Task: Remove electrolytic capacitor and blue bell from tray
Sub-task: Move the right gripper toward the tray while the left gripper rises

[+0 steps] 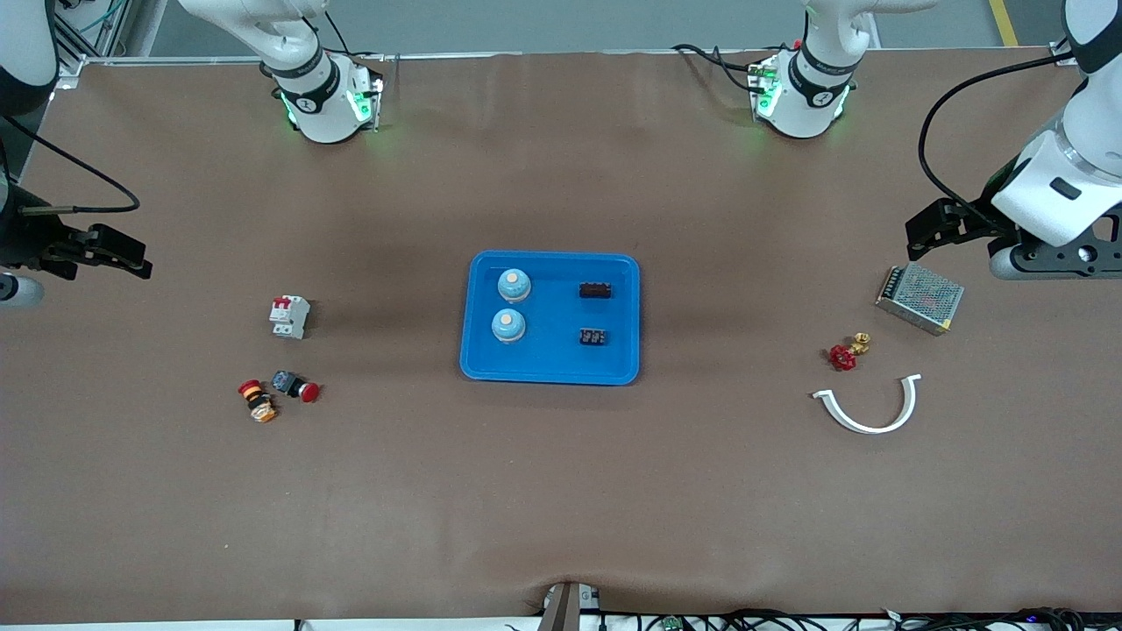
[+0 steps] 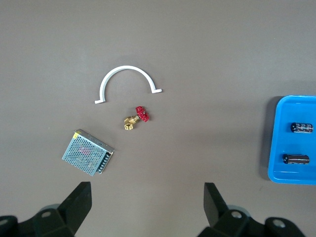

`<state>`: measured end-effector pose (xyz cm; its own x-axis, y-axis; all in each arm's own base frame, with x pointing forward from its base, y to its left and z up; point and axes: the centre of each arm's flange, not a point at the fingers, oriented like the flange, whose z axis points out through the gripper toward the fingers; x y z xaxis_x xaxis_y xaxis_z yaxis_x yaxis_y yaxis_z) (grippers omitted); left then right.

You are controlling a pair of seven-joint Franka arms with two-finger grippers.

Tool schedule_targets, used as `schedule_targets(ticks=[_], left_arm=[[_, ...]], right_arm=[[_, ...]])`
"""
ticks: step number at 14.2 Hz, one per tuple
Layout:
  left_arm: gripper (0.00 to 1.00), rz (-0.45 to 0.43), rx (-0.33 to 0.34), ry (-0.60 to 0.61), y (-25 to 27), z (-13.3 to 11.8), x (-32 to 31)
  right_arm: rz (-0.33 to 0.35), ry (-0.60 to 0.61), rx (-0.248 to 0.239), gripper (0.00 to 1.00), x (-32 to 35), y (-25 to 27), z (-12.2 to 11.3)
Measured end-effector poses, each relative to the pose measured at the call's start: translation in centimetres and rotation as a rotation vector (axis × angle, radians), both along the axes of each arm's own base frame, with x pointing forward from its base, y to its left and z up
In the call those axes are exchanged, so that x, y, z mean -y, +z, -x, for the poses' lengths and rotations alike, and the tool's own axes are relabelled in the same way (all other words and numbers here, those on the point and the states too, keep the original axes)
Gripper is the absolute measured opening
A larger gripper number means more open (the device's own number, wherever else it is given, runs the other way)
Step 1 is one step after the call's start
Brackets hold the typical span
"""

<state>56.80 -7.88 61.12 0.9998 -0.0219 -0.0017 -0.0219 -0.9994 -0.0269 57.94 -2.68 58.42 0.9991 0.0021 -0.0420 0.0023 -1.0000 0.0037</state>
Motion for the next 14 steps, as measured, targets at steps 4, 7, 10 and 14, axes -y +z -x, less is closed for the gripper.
schedule_targets(ticks=[4,7,10,14], left_arm=[[1.0,0.0,0.0,0.0,0.0,0.0,0.0],[1.0,0.001,-0.002,-0.016,0.0,0.1,0.8],[1.0,0.0,-0.012,-0.033,-0.5,0.3,1.8],[1.0,-0.005,-0.041,-0.013,-1.9,0.6,2.4]], right_arm=[[0.0,0.0,-0.004,1.0,0.0,-0.2,-0.1],[0.0,0.006,-0.016,1.0,-0.3,-0.4,0.0],[-0.008,0.042,-0.07,1.0,-2.6,-1.3,0.3],[-0.08,-0.008,-0.148,1.0,-9.3,-4.7,0.7]])
